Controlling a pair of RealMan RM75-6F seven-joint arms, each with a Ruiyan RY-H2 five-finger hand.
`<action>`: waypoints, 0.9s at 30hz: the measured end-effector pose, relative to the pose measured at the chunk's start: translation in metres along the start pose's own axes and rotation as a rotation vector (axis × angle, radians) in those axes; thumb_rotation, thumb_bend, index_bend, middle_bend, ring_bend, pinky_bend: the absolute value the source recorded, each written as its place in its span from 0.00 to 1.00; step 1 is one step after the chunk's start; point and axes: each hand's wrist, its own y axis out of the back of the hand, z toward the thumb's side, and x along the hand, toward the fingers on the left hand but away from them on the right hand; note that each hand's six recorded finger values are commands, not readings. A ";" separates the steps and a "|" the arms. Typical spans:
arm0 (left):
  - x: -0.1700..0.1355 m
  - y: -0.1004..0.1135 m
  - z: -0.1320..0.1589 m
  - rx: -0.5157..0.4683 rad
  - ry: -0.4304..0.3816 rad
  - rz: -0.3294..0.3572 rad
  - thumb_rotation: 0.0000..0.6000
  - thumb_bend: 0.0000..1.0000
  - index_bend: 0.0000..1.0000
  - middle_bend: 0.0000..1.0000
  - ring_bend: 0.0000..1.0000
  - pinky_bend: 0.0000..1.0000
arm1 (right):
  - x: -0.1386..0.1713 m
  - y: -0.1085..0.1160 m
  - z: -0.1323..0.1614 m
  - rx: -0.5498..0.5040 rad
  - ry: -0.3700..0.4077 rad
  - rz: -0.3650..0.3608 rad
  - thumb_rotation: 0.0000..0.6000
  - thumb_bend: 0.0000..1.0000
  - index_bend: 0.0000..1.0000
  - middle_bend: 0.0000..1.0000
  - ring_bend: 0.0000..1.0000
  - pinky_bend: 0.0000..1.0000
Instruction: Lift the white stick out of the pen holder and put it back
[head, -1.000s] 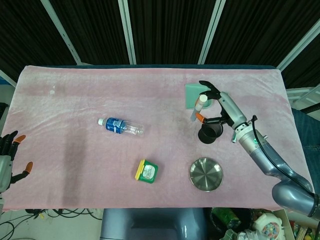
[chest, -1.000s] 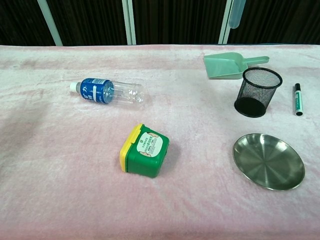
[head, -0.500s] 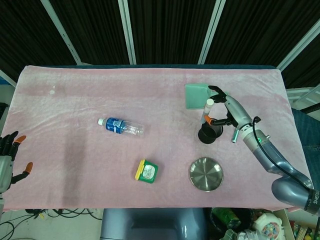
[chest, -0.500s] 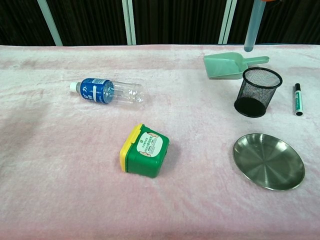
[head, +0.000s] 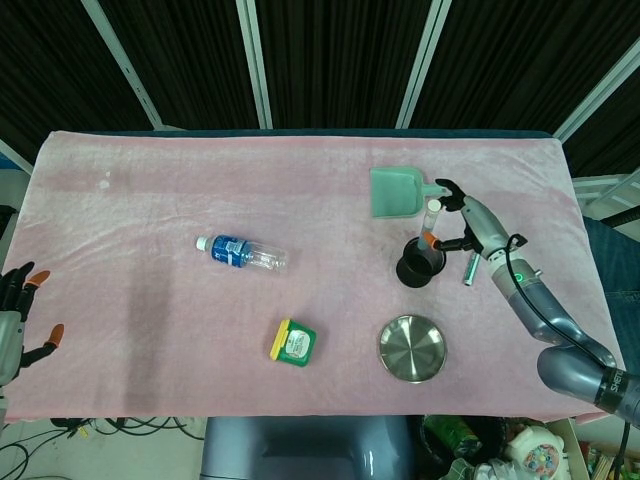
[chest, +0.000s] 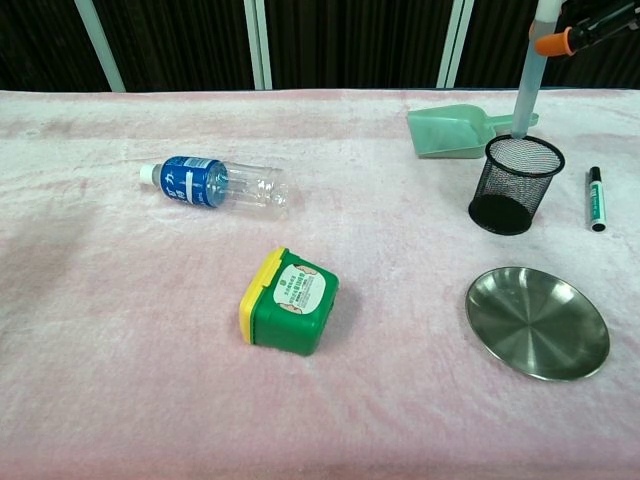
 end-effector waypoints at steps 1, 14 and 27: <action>0.000 0.000 0.000 0.000 0.000 0.000 1.00 0.33 0.12 0.02 0.00 0.00 | 0.000 0.000 -0.001 -0.005 -0.003 0.001 1.00 0.39 0.63 0.06 0.20 0.21; 0.000 0.000 0.000 0.000 0.000 0.001 1.00 0.33 0.12 0.02 0.00 0.00 | -0.002 -0.009 -0.020 -0.036 -0.047 0.026 1.00 0.38 0.63 0.06 0.20 0.21; 0.000 0.000 0.000 -0.001 0.000 0.001 1.00 0.33 0.12 0.02 0.00 0.00 | -0.005 -0.018 -0.041 -0.035 -0.084 0.037 1.00 0.38 0.63 0.06 0.20 0.21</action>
